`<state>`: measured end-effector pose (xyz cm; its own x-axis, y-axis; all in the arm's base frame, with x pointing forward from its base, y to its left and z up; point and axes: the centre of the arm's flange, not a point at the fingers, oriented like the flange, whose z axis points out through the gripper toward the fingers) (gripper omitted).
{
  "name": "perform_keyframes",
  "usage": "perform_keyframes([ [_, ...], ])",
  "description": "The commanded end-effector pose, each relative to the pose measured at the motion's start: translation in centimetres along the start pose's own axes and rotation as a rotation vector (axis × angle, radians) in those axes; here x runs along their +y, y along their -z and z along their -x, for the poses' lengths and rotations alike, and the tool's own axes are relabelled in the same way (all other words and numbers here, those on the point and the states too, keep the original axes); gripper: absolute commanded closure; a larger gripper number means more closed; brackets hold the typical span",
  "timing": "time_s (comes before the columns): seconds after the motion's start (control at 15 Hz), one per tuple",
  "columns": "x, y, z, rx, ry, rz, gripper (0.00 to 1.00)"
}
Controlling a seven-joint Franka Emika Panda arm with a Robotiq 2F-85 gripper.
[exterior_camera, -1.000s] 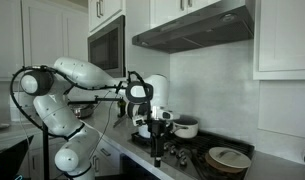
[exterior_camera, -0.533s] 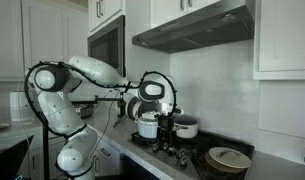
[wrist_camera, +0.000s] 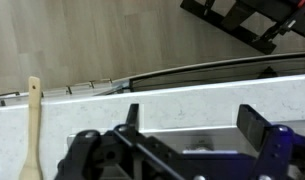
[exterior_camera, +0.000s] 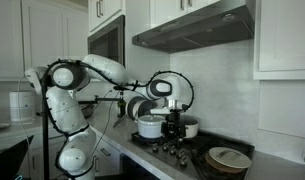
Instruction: Move the uncovered pot backwards
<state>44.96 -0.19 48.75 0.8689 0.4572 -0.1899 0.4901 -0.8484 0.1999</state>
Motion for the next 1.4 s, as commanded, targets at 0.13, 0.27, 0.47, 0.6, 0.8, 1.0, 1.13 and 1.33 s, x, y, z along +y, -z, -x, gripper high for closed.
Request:
perform_keyframes([
  [0.13,-1.5,3.0,-3.8,-0.013,0.176,-0.071,0.00],
  [0.27,-2.3,3.8,-4.6,-0.015,0.247,-0.107,0.00],
  [0.47,-3.2,4.8,-5.5,-0.010,0.329,-0.157,0.00],
  [0.6,-4.1,5.1,-6.2,-0.015,0.375,-0.175,0.00],
  [0.8,-5.7,5.2,-7.7,-0.038,0.434,-0.177,0.00],
  [1.0,-7.9,4.9,-9.9,-0.045,0.483,-0.138,0.00],
  [1.13,-9.2,4.8,-11.3,-0.055,0.511,-0.130,0.00],
  [1.33,-10.4,4.5,-13.2,-0.057,0.552,-0.102,0.00],
])
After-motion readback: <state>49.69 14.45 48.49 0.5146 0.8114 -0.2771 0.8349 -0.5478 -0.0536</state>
